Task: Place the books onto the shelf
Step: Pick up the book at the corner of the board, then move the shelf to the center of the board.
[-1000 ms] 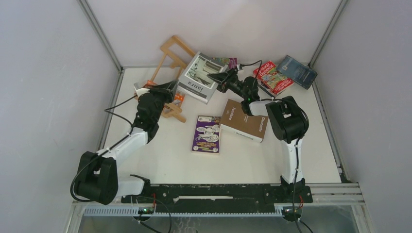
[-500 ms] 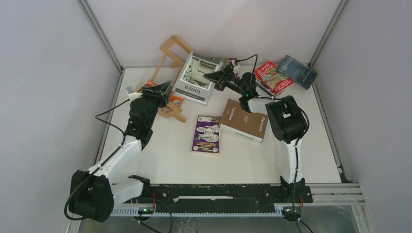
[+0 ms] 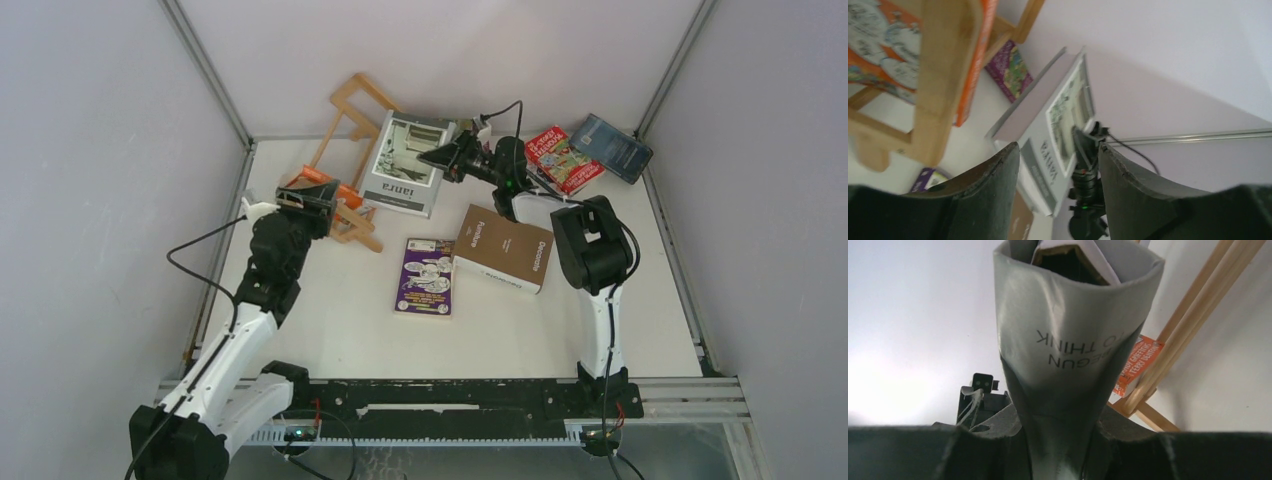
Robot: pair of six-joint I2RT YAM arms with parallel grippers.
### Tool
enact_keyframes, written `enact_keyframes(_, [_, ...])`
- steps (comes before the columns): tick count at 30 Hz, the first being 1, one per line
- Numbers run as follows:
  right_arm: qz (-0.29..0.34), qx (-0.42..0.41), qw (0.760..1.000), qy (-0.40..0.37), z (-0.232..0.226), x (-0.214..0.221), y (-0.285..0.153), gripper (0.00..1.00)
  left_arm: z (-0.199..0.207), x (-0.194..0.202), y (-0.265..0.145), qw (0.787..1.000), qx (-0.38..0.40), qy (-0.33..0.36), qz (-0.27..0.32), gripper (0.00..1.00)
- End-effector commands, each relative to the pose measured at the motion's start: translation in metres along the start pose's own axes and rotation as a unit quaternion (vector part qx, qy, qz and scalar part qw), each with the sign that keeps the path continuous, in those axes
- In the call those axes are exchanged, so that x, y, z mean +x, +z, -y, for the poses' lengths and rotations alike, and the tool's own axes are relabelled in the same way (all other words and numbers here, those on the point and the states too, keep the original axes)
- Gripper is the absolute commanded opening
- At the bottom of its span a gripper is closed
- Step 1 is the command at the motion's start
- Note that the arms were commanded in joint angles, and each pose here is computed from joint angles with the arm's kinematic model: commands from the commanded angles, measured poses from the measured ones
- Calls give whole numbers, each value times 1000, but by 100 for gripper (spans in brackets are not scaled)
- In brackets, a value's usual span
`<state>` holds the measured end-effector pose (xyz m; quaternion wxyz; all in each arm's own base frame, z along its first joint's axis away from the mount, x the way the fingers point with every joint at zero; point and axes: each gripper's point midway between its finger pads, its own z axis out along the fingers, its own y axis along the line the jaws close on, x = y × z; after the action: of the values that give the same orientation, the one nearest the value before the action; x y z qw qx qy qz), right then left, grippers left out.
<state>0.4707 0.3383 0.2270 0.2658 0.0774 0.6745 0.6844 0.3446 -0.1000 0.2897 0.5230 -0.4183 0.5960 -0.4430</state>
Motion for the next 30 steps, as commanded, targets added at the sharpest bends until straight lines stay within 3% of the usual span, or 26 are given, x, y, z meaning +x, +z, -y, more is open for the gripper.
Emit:
enact_keyframes(1, [-1, -23, 995, -99, -44, -18, 2, 27, -23, -3, -9, 997, -50, 61, 1, 64])
enact_keyframes(17, [-13, 20, 966, -259, -58, -49, 16, 27, -69, 1, -9, 980, -107, 168, -13, 70])
enact_keyframes(30, [-21, 14, 948, -316, -68, -64, 33, 26, -97, 13, 19, 970, -125, 208, -30, 70])
